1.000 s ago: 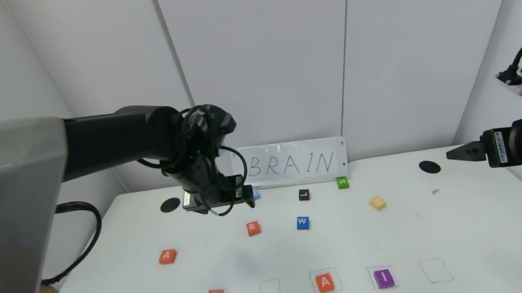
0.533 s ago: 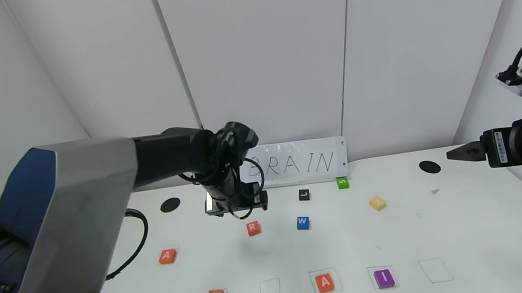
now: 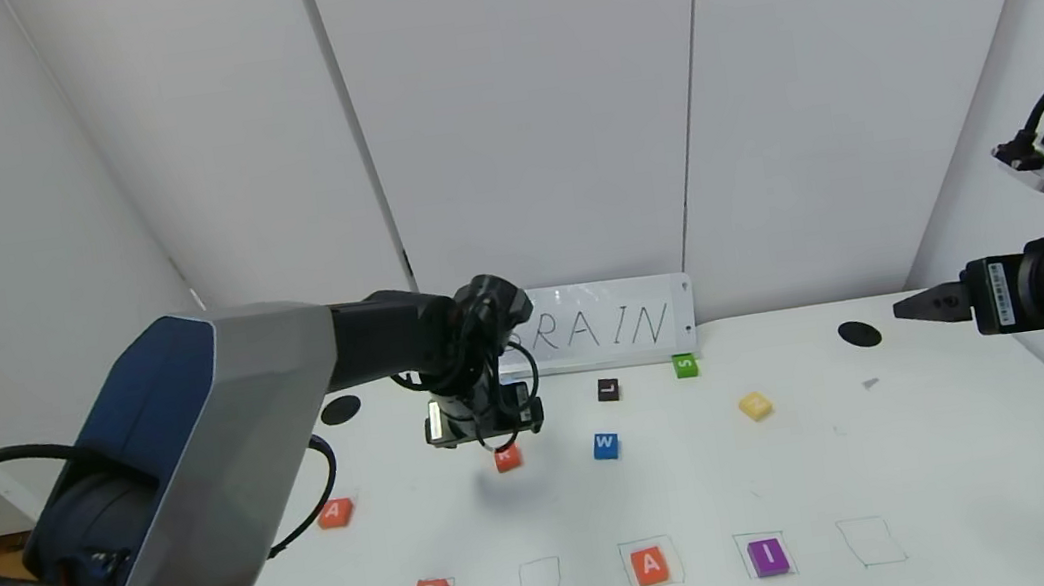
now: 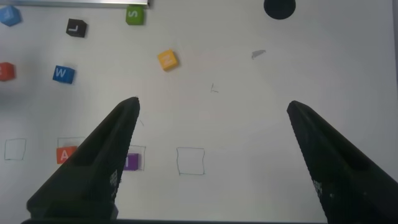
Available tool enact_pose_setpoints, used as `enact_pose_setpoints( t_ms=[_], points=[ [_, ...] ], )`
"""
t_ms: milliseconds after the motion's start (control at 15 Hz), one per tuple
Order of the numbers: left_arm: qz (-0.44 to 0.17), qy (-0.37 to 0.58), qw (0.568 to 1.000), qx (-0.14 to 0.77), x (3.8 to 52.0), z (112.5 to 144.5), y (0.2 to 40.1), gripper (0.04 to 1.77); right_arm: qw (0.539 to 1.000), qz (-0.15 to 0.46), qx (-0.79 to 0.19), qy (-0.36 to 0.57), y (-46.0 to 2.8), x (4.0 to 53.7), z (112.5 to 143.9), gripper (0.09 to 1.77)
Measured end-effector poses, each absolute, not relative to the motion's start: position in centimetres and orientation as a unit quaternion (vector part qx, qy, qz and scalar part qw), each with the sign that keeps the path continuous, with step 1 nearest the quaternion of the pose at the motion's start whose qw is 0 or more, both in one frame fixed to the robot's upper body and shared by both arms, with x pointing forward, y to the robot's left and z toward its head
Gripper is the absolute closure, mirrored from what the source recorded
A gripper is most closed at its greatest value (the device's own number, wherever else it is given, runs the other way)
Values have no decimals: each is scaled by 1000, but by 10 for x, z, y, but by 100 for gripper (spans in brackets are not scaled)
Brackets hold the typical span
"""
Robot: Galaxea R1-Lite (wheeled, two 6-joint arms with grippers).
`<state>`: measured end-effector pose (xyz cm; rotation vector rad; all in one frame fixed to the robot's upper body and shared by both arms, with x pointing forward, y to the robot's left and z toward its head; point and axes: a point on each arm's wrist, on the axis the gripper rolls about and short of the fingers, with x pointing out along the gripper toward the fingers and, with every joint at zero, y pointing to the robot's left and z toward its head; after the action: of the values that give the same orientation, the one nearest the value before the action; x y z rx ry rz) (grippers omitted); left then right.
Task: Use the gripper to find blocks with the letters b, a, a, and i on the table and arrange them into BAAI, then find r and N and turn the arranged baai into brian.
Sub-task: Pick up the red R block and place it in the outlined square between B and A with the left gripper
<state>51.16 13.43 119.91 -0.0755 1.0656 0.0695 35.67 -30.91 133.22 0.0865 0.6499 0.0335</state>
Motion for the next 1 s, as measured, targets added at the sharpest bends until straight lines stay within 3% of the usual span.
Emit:
enact_pose_setpoints(
  t_ms=[1000],
  points=[
    [46,506,860,-32,526,1159,132,9,946,17,41,320,-309,357,1332,15]
  ],
)
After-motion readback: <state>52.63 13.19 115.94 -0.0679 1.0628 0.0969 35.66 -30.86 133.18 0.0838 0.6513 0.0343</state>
